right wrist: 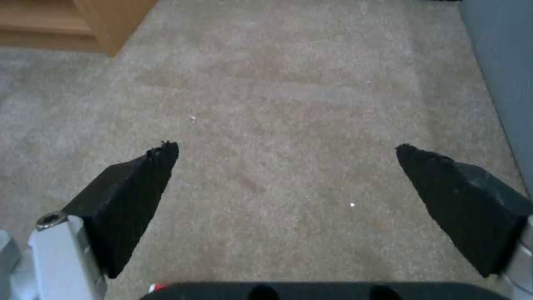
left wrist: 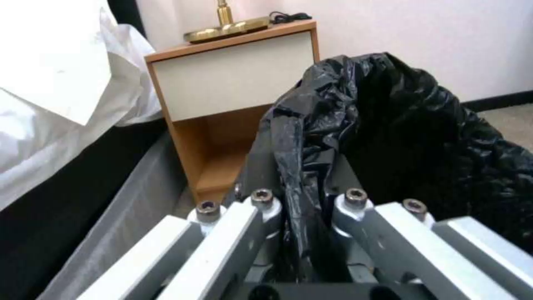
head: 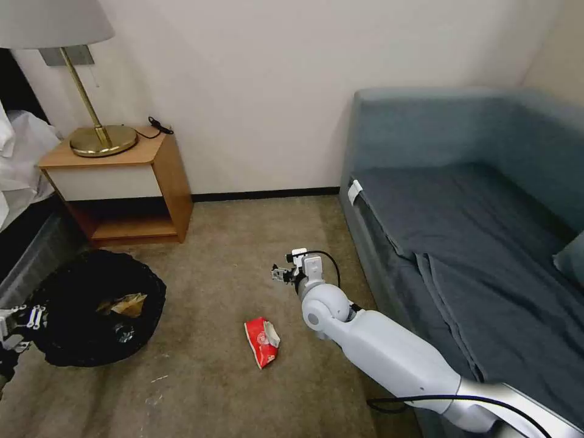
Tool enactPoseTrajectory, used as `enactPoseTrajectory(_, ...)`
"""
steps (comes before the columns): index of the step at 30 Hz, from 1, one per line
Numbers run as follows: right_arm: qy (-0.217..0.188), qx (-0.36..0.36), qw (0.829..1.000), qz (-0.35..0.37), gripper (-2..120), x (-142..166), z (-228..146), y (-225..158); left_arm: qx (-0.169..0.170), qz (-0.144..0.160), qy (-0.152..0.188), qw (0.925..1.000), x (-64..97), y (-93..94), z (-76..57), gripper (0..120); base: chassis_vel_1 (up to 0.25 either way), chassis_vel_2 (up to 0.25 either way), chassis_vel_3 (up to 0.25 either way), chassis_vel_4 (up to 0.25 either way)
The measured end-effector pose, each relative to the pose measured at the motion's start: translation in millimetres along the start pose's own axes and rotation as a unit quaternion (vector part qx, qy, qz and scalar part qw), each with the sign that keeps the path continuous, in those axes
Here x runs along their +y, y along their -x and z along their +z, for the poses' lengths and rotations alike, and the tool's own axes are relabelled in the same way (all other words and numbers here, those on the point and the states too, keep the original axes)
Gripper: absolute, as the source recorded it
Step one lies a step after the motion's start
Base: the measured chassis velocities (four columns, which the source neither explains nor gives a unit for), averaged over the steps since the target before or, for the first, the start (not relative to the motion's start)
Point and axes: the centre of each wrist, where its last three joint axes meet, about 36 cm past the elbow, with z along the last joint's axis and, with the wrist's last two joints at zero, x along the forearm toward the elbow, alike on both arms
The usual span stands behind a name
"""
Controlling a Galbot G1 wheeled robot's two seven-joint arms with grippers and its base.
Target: Pick up the trash bin, then pick up the garbage on the floor and place it into the trash bin.
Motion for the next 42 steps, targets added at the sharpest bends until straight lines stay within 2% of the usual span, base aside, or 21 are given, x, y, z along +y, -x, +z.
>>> enactPoseTrajectory(9,-0.035,0.042,0.998,0.026,100,-23,7,-1,0.001,0.000,0.001,1.0000,1.1,-8.3,1.6,6,0.000,0.000,0.000,0.000)
enactPoseTrajectory(20,-0.085,0.100,0.990,0.049,100,-59,63,0,0.008,0.013,-0.005,0.9999,-13.2,-13.3,13.2,6,0.000,0.000,0.000,0.000)
enactPoseTrajectory(23,-0.095,0.109,0.988,0.046,100,-58,74,4,0.007,0.017,-0.007,0.9998,-18.2,-12.8,14.5,6,0.000,0.000,0.000,0.000)
enactPoseTrajectory(25,-0.093,0.111,0.989,0.034,100,-42,79,12,0.008,0.021,-0.008,0.9997,-24.8,-12.7,16.4,6,0.000,0.000,0.000,0.000)
enactPoseTrajectory(31,-0.097,0.111,0.989,0.023,100,-25,86,22,0.014,0.024,-0.008,0.9996,-26.8,-16.7,19.9,6,0.000,0.000,0.000,0.000)
enactPoseTrajectory(36,-0.119,0.110,0.986,0.034,100,-28,102,33,0.017,0.020,-0.004,0.9996,-20.6,-21.2,21.4,6,0.000,0.000,0.000,0.000)
enactPoseTrajectory(37,-0.135,0.112,0.983,0.047,100,-35,117,43,0.018,0.018,-0.003,0.9997,-16.7,-23.7,22.2,6,0.000,0.000,0.000,0.000)
enactPoseTrajectory(42,-0.138,0.124,0.981,0.063,100,-47,135,56,0.020,0.019,-0.002,0.9996,-14.7,-24.8,23.4,6,0.000,0.000,0.000,0.000)
